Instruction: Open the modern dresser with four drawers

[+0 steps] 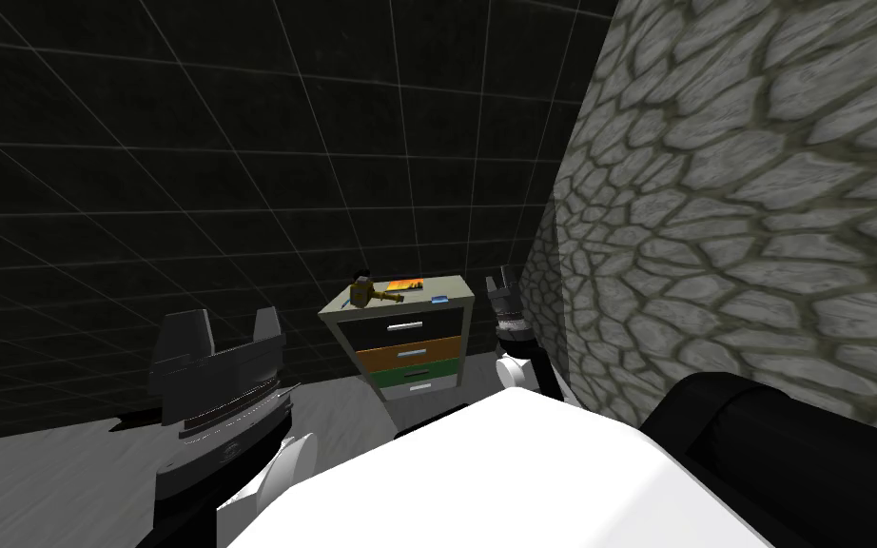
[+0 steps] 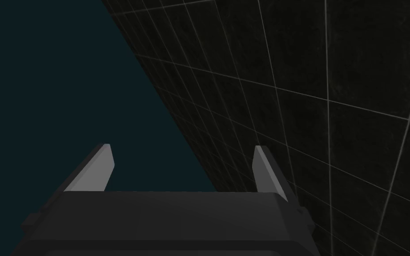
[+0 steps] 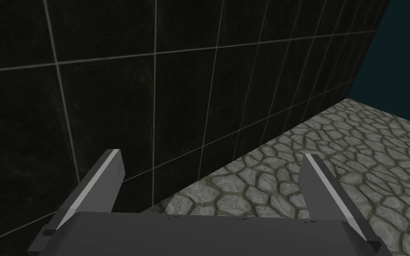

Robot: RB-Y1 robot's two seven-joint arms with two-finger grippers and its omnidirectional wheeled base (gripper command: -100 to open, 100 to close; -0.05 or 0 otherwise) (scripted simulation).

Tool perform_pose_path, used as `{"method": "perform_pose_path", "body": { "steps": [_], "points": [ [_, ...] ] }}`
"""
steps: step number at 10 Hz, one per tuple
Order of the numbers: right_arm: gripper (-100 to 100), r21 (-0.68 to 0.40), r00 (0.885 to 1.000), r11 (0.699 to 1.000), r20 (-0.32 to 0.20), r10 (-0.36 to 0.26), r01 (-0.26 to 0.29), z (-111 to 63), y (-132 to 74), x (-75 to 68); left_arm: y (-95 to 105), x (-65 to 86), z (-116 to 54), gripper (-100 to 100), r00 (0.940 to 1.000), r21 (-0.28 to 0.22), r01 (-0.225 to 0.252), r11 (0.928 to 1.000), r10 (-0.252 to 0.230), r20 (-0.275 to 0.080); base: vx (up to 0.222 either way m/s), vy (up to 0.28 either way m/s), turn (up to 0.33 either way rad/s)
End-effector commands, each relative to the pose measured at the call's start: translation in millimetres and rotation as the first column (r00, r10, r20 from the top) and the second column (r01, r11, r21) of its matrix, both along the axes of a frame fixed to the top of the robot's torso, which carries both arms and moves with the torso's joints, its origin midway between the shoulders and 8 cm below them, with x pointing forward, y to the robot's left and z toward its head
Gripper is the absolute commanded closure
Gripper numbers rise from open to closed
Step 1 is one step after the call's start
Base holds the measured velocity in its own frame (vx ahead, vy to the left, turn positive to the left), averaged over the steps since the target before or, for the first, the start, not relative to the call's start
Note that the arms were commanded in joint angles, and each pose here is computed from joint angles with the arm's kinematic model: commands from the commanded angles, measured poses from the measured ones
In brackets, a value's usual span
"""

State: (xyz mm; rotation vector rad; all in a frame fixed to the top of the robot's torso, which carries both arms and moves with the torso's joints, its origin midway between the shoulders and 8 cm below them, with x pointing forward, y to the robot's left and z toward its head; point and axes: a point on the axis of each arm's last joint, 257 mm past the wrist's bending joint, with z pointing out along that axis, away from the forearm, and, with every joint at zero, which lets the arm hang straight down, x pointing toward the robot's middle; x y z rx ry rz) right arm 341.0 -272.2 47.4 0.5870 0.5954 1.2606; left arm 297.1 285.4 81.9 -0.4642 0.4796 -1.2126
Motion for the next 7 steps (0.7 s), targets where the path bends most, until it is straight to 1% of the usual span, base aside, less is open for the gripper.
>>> {"method": "perform_pose_path", "body": {
  "steps": [1, 7],
  "points": [
    [0, 0.0, 1.0, 1.0, 0.0, 0.0, 0.0, 0.0, 0.0, 0.0, 0.0, 0.0, 0.0, 0, 1.0, 0.0, 0.0, 1.0, 0.0, 0.0, 0.0, 0.0, 0.0],
    [0, 0.0, 1.0, 1.0, 0.0, 0.0, 0.0, 0.1, 0.0, -0.1, 0.0, -0.1, 0.1, 0, 1.0, 0.0, 0.0, 1.0, 0.0, 0.0, 0.0, 0.0, 0.0]
  ]
}}
